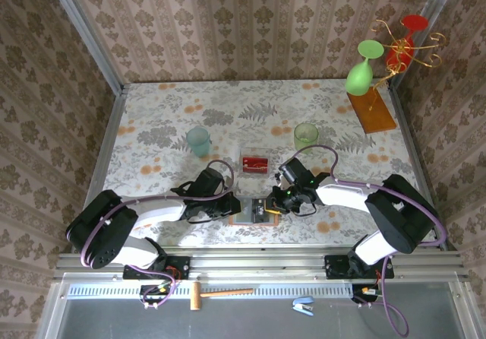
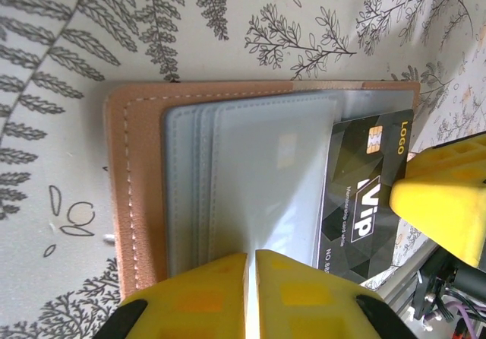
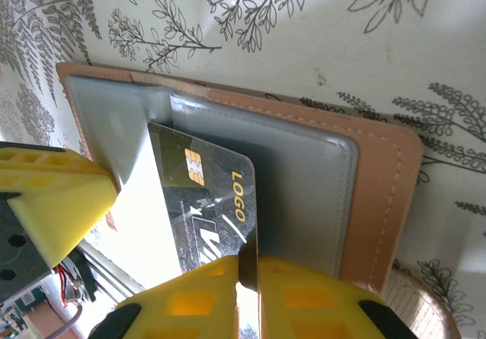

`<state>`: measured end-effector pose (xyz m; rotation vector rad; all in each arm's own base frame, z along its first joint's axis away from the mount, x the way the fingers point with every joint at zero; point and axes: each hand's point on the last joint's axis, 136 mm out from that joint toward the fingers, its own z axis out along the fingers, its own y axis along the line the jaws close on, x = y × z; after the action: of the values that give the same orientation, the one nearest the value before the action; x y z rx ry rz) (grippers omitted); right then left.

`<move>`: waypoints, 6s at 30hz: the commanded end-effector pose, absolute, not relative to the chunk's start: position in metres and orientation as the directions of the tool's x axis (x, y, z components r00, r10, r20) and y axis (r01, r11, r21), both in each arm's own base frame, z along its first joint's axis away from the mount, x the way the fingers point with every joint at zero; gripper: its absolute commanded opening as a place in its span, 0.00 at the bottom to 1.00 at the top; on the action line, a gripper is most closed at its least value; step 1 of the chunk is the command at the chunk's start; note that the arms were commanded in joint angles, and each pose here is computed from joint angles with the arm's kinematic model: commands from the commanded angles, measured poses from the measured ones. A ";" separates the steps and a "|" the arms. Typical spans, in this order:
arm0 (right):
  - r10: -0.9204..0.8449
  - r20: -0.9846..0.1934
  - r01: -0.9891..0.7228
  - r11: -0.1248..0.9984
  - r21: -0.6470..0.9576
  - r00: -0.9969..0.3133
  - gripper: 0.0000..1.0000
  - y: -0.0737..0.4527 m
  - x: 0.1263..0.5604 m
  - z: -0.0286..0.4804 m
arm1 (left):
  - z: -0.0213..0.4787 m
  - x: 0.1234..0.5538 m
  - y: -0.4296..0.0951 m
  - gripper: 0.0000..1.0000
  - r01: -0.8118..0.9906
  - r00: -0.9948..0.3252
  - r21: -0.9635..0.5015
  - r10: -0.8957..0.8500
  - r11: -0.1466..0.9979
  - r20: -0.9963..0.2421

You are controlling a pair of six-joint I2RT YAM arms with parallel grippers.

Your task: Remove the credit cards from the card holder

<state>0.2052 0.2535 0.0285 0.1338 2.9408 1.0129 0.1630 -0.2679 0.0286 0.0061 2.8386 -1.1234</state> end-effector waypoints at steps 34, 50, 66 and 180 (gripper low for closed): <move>0.088 -0.096 0.021 0.834 0.552 -0.992 0.12 0.258 0.213 0.053 | 0.047 0.165 -0.264 0.21 0.033 -0.989 -0.703 -0.077 0.710 -0.124; 0.078 -0.072 0.026 0.837 0.547 -0.994 0.13 0.271 0.209 0.057 | 0.046 0.169 -0.248 0.23 0.014 -0.985 -0.716 -0.114 0.698 -0.130; 0.075 -0.062 0.032 0.855 0.517 -0.995 0.09 0.270 0.204 0.059 | 0.045 0.171 -0.244 0.23 0.018 -0.987 -0.729 -0.103 0.685 -0.122; -0.968 -0.171 -0.977 0.161 0.141 -0.184 0.00 0.255 0.382 0.110 | 0.038 0.196 -0.217 0.27 -0.092 -0.980 -0.696 -0.187 0.712 -0.061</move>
<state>0.3959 0.2590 0.1141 -1.8847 2.3586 0.2710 0.1930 -0.2197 0.0319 -0.2408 2.8014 -1.1377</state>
